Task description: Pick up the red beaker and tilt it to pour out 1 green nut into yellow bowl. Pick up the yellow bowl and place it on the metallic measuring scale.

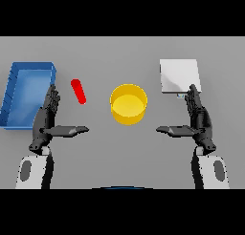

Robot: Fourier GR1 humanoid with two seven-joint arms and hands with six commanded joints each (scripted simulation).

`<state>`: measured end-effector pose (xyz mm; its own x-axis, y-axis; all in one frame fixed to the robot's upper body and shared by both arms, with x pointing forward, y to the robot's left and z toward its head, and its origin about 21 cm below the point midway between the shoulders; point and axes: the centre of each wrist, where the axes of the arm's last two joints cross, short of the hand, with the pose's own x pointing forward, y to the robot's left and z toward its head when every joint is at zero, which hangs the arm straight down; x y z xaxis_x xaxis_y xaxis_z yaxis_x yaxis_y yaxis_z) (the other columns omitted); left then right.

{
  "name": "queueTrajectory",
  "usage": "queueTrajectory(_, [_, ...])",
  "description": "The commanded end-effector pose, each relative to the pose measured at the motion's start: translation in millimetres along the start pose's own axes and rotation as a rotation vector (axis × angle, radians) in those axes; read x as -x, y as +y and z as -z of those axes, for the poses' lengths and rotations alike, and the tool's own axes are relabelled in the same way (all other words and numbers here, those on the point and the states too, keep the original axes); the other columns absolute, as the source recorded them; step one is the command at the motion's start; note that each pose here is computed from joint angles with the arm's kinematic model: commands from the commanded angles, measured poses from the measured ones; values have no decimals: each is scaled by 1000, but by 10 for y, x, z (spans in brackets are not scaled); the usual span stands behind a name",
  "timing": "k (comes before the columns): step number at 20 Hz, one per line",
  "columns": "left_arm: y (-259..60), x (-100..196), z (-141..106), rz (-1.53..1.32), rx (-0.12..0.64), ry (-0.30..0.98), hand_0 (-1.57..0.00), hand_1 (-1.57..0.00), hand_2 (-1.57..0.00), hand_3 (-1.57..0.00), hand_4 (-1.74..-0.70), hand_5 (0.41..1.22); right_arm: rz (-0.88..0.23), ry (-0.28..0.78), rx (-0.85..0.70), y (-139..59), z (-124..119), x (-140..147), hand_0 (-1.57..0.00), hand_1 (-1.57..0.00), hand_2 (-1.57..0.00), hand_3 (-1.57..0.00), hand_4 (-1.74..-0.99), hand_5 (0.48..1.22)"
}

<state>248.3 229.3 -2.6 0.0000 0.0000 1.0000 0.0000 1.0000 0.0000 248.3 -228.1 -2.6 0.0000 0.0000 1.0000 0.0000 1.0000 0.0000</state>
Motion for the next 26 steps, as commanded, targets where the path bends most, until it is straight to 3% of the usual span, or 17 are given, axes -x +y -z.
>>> queueTrajectory(1, [4,1,-7,0,-1,-1,1,1,1,1,-1141,660,1,-1,0,10,-4,1,1,1,1,1,-1071,578])
queueTrajectory(6, [9,3,-72,-1,4,-7,1,1,1,1,-1141,660,6,-5,-4,92,-32,-11,1,1,1,1,-1071,578])
queueTrajectory(7, [20,-35,-203,79,40,-42,1,1,1,1,-1141,660,-147,-92,-12,59,-116,-50,1,1,1,1,-1071,578])
queueTrajectory(9, [23,-149,-364,157,73,-82,1,1,1,1,-1144,660,-285,-172,-33,111,-257,-95,1,1,1,1,-1066,576])
queueTrajectory(11, [14,-218,-418,188,86,-67,1,1,1,1,-1138,660,-331,-160,-34,131,-297,-128,1,1,1,1,-1071,581])
queueTrajectory(14, [-5,-258,-392,202,99,-15,1,1,1,1,-1139,652,-309,-155,-53,169,-278,-176,1,1,1,1,-1118,600])
queueTrajectory(21, [-37,-86,41,209,114,64,1,1,1,1,-1169,648,-254,-151,-92,158,-275,-167,1,1,1,1,-1209,627])
queueTrajectory(26, [3,89,385,233,133,76,1,1,1,1,-1178,637,-245,-152,-88,124,-266,-162,1,1,1,1,-1229,626])
